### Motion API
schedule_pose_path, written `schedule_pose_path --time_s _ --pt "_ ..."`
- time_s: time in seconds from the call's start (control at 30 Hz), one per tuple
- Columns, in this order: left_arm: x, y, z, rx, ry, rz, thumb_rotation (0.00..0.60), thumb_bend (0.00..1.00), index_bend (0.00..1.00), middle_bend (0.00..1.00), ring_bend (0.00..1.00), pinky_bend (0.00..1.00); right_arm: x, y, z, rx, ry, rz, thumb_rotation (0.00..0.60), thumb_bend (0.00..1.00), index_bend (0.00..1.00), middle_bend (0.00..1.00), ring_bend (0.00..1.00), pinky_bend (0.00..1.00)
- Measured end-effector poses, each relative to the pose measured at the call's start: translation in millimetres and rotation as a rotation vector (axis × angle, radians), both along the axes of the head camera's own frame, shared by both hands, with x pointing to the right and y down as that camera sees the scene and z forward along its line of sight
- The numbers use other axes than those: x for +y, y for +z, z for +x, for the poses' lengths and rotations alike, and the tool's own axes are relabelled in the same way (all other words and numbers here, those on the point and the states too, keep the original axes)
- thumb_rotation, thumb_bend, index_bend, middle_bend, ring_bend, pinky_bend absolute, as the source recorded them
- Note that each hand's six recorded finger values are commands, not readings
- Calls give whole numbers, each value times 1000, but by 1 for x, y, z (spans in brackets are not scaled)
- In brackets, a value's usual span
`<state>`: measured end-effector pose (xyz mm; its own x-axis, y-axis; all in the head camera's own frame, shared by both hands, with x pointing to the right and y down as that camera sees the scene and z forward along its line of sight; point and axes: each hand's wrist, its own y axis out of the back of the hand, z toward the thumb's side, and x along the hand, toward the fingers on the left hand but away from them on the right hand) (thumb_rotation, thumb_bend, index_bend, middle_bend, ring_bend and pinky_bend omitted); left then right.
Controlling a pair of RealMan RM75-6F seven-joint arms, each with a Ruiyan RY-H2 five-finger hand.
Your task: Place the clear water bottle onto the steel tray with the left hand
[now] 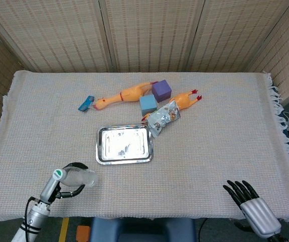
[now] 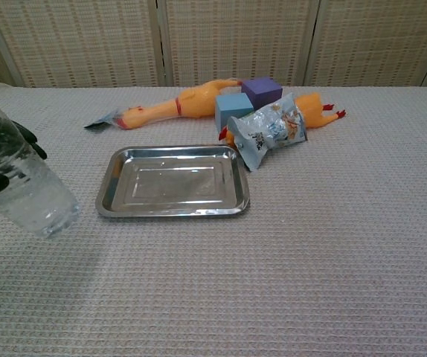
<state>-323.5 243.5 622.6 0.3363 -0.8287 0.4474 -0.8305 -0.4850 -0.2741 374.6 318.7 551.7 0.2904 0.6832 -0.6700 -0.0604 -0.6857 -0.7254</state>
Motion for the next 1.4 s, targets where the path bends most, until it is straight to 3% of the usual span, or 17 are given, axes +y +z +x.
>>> schedule_pose_path --time_s 0.13,0.23,0.5,0.73,1.1,1.17,1.27,1.4 --pt "-30 21 -39 -114 -111 2 600 518 333 403 208 316 2 0 -1 3 -9 2 600 15 0 0 0 0" --pt "-36 27 -44 -121 -143 -22 600 518 333 403 208 316 2 3 -2 11 -10 -6 600 14 0 0 0 0" --pt "-49 30 17 -62 11 12 600 519 328 387 201 316 -2 7 3 22 8 -20 600 14 0 0 0 0" --pt "-74 64 70 -40 39 -50 600 519 316 365 181 295 -10 14 10 43 41 -27 600 15 0 0 0 0" --pt "-95 93 115 -60 80 -39 600 519 308 337 159 271 -16 26 18 71 70 -65 600 15 0 0 0 0" --pt "-95 97 117 -73 90 -43 600 519 261 318 144 250 -17 26 18 71 73 -67 600 15 0 0 0 0" --pt "-95 105 121 -100 112 -46 600 507 98 238 90 191 -17 26 18 67 76 -69 600 15 0 0 0 0" --pt "-94 111 127 -126 134 -34 600 474 2 137 7 88 -18 26 18 65 78 -73 600 15 0 0 0 0"
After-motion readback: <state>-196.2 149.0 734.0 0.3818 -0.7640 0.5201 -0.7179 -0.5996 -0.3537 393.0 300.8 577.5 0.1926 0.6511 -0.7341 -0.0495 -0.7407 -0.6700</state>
